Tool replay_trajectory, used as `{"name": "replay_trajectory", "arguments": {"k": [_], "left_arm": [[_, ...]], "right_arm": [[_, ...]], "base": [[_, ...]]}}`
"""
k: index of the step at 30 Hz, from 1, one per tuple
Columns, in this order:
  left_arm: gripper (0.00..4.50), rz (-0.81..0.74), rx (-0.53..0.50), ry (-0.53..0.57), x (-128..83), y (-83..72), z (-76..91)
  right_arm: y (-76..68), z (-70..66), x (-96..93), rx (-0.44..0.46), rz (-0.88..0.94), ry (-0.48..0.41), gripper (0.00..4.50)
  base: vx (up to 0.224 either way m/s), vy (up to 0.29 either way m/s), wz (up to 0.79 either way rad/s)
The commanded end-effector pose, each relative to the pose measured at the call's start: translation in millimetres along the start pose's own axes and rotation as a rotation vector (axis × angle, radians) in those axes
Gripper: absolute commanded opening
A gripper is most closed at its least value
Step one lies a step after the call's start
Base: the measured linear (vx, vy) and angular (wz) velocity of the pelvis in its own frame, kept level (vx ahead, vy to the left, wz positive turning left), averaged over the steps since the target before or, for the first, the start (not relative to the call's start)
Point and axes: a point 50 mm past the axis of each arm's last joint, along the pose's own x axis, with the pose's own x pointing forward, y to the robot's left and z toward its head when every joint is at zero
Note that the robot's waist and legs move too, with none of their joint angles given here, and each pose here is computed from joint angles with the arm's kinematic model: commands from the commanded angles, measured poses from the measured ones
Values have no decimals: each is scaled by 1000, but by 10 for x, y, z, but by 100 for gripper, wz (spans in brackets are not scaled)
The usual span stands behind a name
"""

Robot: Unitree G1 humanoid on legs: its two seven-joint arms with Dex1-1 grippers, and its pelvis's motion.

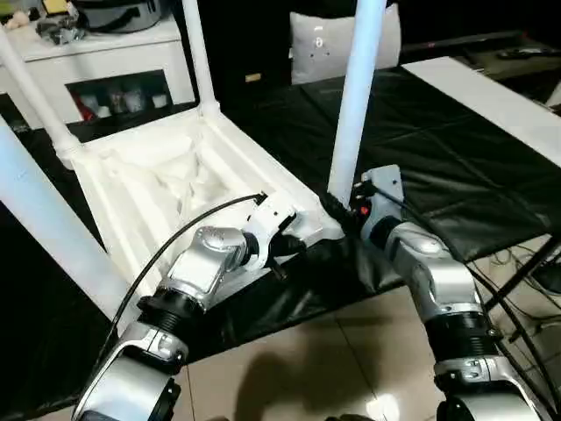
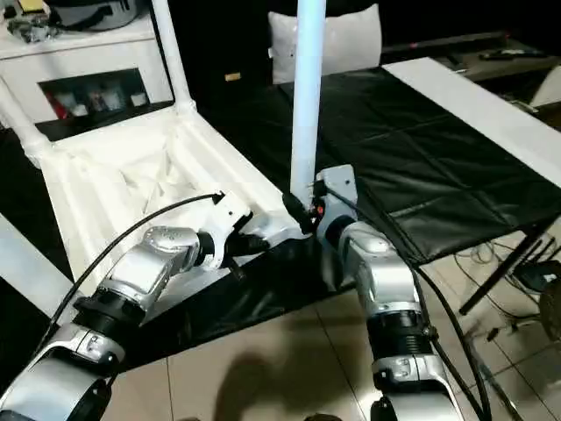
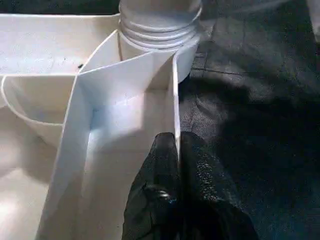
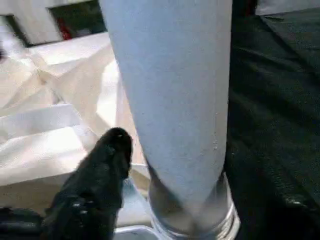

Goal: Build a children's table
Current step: Rotate leg to tighten

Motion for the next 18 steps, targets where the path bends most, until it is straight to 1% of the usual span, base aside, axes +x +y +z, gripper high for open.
{"name": "replay_trajectory", "arguments": {"k": [1, 2, 4, 5, 6, 7, 8, 9, 10, 11, 12, 14, 15, 18], "left_arm": [[0, -18, 65, -19, 5, -10, 88], [0, -27, 78, -14, -12, 0, 67], [0, -43, 99, -5, -40, 12, 35], [0, -70, 124, 2, -68, 14, 12], [0, -99, 148, 8, -95, 11, -9], [0, -127, 166, 16, -122, 9, -32], [0, -171, 201, 31, -164, 7, -68], [0, -189, 212, 36, -176, 5, -78], [0, -192, 213, 37, -177, 4, -80], [0, -238, 246, 65, -212, 2, -119], [0, -238, 246, 65, -212, 2, -119], [0, -306, 303, 101, -256, -13, -169], [0, -306, 303, 101, -256, -13, -169], [0, -457, 413, 182, -366, -28, -261]], "right_arm": [[187, 1, 36, 8, 146, -10, 329], [149, 3, -3, -5, 166, -13, 350], [84, 8, -66, -30, 195, -18, 358], [28, 20, -128, -41, 226, -20, 369], [-26, 31, -186, -57, 249, -16, 369], [-82, 41, -242, -80, 267, -6, 393], [-163, 47, -337, -125, 306, 28, 398], [-188, 47, -363, -146, 316, 42, 400], [-191, 47, -367, -149, 318, 44, 407], [-249, 48, -431, -205, 355, 83, 421], [-249, 48, -431, -205, 355, 83, 434], [-269, 59, -508, -249, 447, 118, 434], [-269, 59, -508, -249, 447, 118, 434], [-265, 78, -660, -279, 687, 181, 434]], "base": [[0, 0, 0], [0, 0, 0], [0, 0, 0], [0, 0, 0], [0, 0, 0], [0, 0, 0], [0, 0, 0], [0, 0, 0], [0, 0, 0], [0, 0, 0], [0, 0, 0], [0, 0, 0], [0, 0, 0], [0, 0, 0]]}}
